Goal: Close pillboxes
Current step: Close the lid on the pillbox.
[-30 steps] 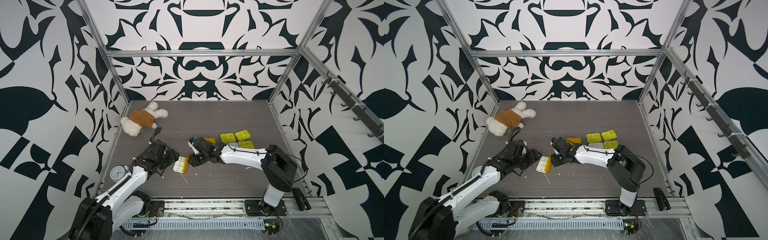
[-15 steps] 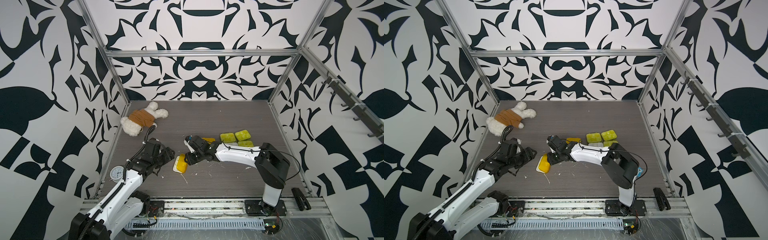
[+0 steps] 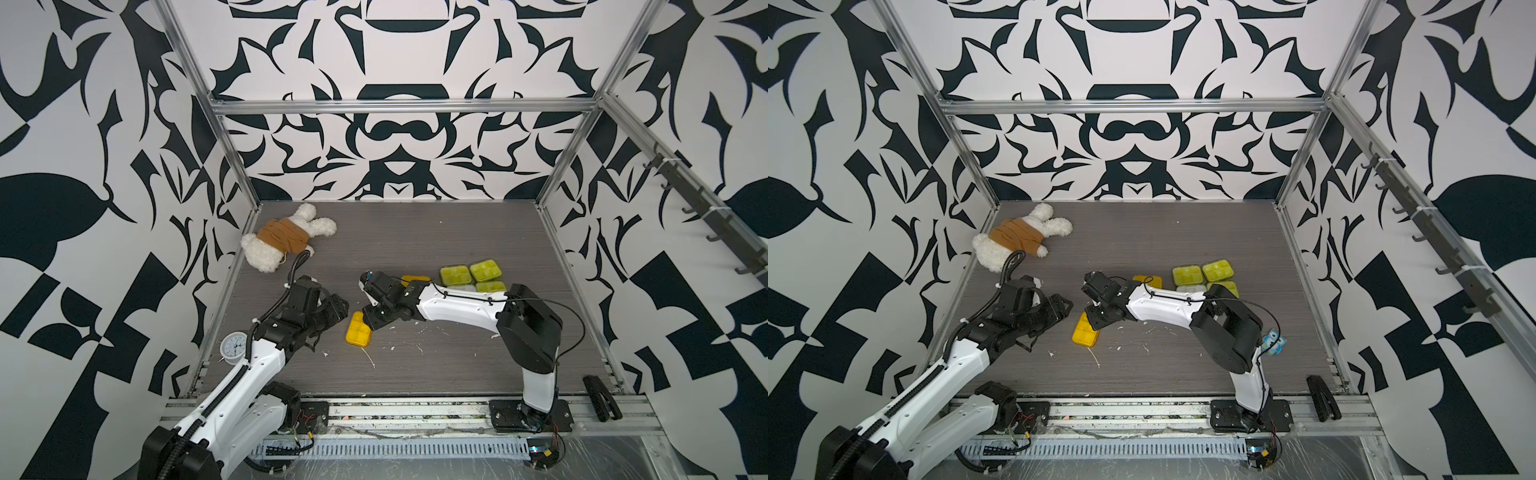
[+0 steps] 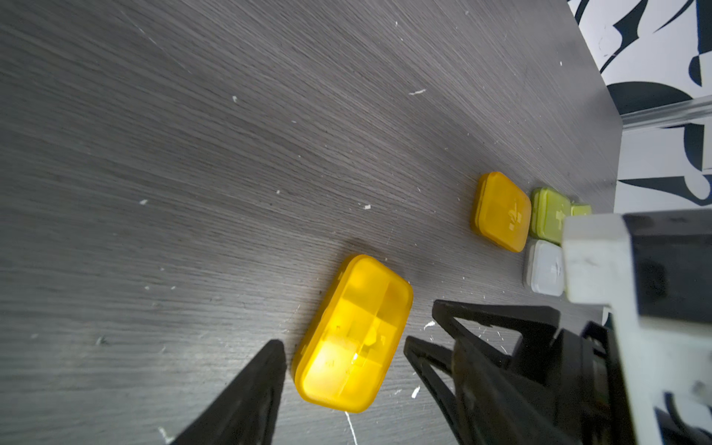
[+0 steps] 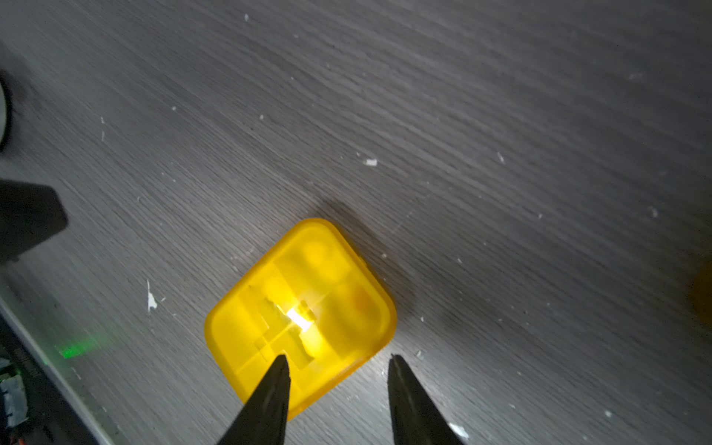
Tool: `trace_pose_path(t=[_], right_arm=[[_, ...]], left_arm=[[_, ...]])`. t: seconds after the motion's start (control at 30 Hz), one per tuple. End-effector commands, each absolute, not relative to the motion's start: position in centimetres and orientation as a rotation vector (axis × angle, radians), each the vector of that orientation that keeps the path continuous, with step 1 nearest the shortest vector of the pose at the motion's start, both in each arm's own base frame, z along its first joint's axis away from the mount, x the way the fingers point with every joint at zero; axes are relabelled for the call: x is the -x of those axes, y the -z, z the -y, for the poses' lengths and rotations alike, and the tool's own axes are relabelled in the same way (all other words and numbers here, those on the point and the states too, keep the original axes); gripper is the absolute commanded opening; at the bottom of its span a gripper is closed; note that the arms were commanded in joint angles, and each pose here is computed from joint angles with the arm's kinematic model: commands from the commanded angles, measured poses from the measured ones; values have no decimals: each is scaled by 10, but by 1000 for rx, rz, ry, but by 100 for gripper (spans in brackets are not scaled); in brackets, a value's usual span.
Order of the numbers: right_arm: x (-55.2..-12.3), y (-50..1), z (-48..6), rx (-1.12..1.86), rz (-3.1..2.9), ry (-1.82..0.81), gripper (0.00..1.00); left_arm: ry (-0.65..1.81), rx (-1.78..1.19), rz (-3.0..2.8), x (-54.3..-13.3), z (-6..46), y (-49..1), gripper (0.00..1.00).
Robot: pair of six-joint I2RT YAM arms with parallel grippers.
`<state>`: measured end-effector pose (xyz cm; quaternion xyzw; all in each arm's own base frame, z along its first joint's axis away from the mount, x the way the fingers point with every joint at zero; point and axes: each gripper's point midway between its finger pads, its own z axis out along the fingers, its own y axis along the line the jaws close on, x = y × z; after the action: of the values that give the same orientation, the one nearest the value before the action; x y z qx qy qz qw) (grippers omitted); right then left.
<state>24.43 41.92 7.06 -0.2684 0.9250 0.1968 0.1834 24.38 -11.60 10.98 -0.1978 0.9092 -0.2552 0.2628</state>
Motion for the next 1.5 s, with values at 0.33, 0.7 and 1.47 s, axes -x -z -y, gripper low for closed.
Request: trace_pose_path(t=[0.33, 0.7, 1.47], right_arm=[[-242, -82, -452, 926, -2462, -233, 44], [-240, -70, -456, 965, -2444, -75, 43], [-214, -16, -442, 964, -2583, -107, 41]], left_arm=[[690, 859, -2344, -248, 53, -108, 73], [728, 861, -2357, -246, 58, -101, 73], [759, 860, -2367, -244, 62, -88, 74]])
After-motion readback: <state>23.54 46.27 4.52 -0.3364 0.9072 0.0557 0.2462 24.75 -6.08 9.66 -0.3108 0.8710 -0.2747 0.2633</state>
